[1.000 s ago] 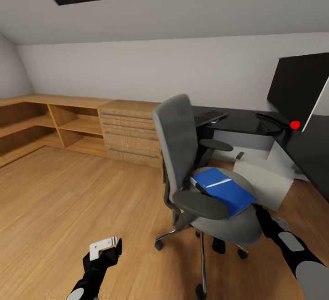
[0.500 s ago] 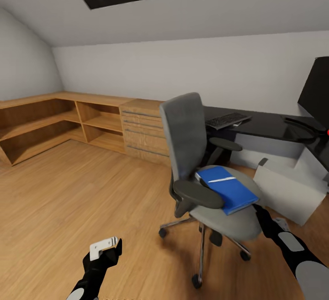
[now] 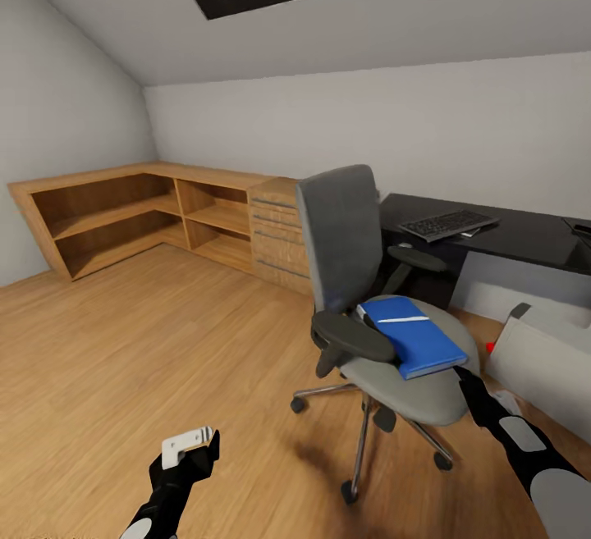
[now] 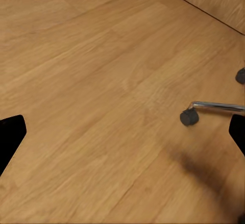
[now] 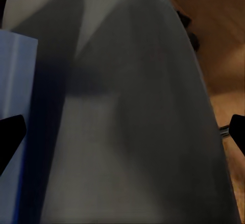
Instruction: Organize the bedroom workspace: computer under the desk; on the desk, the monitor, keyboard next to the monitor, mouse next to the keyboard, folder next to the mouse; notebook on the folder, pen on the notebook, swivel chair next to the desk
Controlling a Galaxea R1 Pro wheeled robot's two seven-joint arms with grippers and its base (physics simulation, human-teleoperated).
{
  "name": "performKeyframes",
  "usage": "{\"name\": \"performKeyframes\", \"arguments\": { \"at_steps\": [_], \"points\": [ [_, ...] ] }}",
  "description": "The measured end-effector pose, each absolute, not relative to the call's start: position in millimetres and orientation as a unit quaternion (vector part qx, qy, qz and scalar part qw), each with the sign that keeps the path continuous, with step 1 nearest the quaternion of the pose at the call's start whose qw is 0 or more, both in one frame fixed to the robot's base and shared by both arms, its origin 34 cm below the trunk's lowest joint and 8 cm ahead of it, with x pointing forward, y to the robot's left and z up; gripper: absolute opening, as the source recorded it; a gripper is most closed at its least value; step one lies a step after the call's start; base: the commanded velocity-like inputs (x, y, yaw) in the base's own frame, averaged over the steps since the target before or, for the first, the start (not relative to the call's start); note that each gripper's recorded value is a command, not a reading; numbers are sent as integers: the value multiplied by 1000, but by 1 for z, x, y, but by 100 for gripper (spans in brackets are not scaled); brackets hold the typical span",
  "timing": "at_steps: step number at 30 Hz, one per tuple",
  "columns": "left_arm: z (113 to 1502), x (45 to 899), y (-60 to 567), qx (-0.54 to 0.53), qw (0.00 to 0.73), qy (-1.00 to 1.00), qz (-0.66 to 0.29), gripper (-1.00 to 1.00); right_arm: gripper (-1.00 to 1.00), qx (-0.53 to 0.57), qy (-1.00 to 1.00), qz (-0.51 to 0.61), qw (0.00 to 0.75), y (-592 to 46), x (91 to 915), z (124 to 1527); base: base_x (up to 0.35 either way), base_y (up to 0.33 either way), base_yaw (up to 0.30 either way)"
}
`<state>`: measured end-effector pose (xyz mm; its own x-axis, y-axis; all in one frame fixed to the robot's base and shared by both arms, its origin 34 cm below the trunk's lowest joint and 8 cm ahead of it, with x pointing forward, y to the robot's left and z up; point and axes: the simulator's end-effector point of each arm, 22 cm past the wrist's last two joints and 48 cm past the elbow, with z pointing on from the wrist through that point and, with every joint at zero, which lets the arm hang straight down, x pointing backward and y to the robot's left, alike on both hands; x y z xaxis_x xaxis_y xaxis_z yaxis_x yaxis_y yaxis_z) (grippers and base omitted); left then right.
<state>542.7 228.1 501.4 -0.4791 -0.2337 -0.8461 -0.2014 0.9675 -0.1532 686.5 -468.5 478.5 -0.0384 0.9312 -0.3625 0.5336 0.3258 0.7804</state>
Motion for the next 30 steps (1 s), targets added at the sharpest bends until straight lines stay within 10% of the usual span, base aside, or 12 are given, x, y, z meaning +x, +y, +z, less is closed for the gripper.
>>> {"name": "performKeyframes", "arguments": {
  "at_steps": [30],
  "points": [
    [501, 543, 229, -126, 494, 860, -15, 100, 100, 534, 677, 209, 461, -507, 682, 493, 56, -41, 7]
  ]
}}
